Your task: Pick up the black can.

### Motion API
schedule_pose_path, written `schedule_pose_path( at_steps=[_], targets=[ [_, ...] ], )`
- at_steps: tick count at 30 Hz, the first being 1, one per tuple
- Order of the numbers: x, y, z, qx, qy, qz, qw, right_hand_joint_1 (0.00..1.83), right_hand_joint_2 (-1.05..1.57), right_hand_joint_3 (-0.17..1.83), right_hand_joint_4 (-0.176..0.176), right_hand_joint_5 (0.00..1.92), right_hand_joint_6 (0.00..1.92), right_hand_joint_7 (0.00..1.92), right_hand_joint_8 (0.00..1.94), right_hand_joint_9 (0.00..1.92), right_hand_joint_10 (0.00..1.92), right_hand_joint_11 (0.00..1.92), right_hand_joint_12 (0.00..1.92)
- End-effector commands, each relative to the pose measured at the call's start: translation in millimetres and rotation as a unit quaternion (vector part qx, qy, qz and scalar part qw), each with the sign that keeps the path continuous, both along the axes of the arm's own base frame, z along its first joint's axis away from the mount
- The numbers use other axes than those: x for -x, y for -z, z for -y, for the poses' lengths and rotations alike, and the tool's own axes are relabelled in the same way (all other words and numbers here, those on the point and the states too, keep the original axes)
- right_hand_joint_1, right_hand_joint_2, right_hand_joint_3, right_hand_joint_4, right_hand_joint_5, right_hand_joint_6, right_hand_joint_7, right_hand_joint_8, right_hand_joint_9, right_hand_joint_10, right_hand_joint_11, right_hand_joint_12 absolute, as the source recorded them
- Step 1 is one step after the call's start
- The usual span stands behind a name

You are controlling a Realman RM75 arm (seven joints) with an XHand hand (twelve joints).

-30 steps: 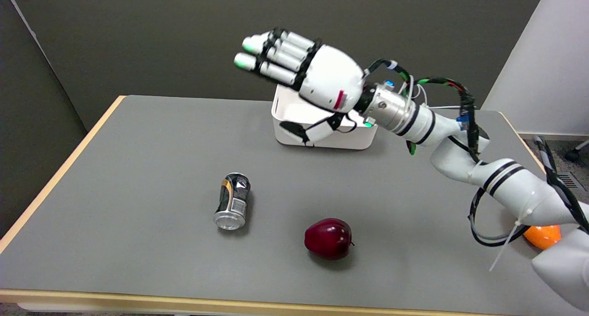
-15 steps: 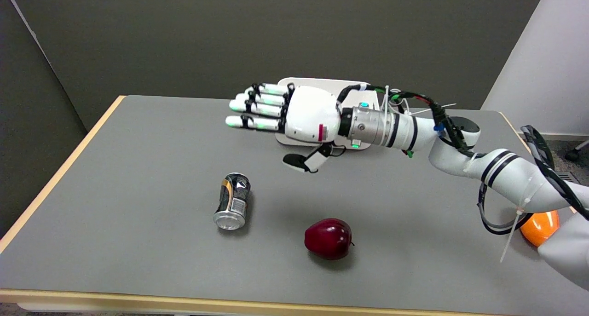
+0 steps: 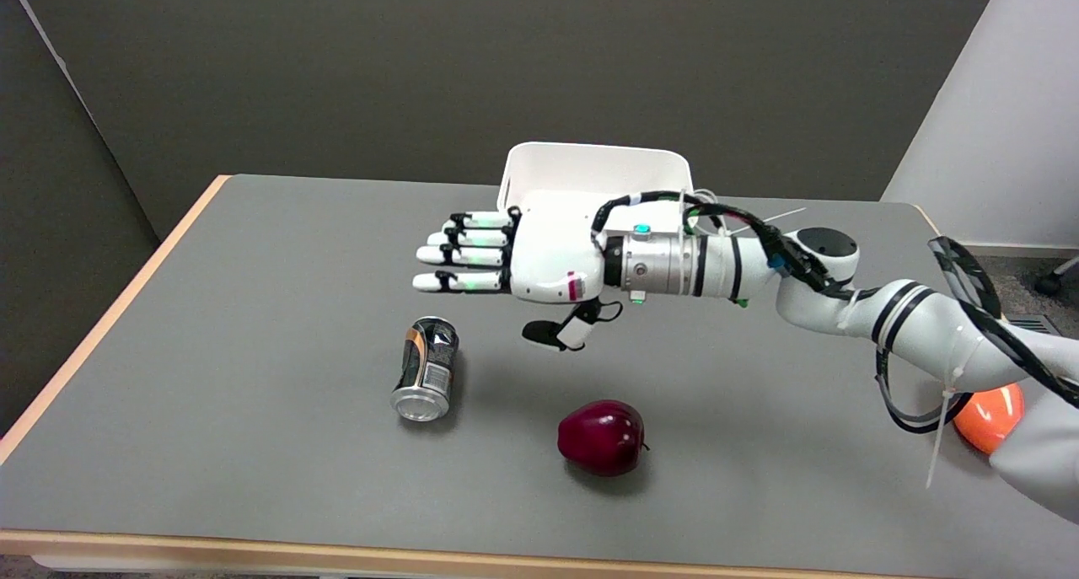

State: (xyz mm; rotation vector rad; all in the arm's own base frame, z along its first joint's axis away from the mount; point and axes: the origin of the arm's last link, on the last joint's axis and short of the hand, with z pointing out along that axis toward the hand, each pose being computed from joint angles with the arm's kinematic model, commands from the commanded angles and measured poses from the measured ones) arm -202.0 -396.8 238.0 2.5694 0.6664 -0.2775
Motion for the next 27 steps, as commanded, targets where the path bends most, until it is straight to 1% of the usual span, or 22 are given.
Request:
schedule_pose_path(
  at_steps=[1, 10, 16, 21, 27],
  targets=[
    [19, 38, -1, -0.012, 0.018, -0.009, 1.000, 0.80, 0.61, 0.96, 0.047, 0.00, 0.00, 0.00, 0.00, 0.00, 0.34, 0.00, 0.69],
    [29, 60, 4, -0.012, 0.035, 0.010, 0.999, 0.80, 0.61, 0.96, 0.047, 0.00, 0.00, 0.00, 0.00, 0.00, 0.35, 0.00, 0.69],
    [36, 66, 5, -0.001, 0.043, 0.009, 0.999, 0.80, 0.61, 0.97, 0.046, 0.00, 0.00, 0.00, 0.00, 0.00, 0.35, 0.00, 0.70],
    [49, 70, 4, 0.007, 0.062, 0.014, 0.998, 0.80, 0.61, 0.97, 0.048, 0.00, 0.00, 0.00, 0.00, 0.00, 0.35, 0.00, 0.70],
    [52, 73, 3, 0.007, 0.067, 0.019, 0.998, 0.79, 0.61, 0.97, 0.049, 0.00, 0.00, 0.00, 0.01, 0.00, 0.37, 0.00, 0.72]
  ],
)
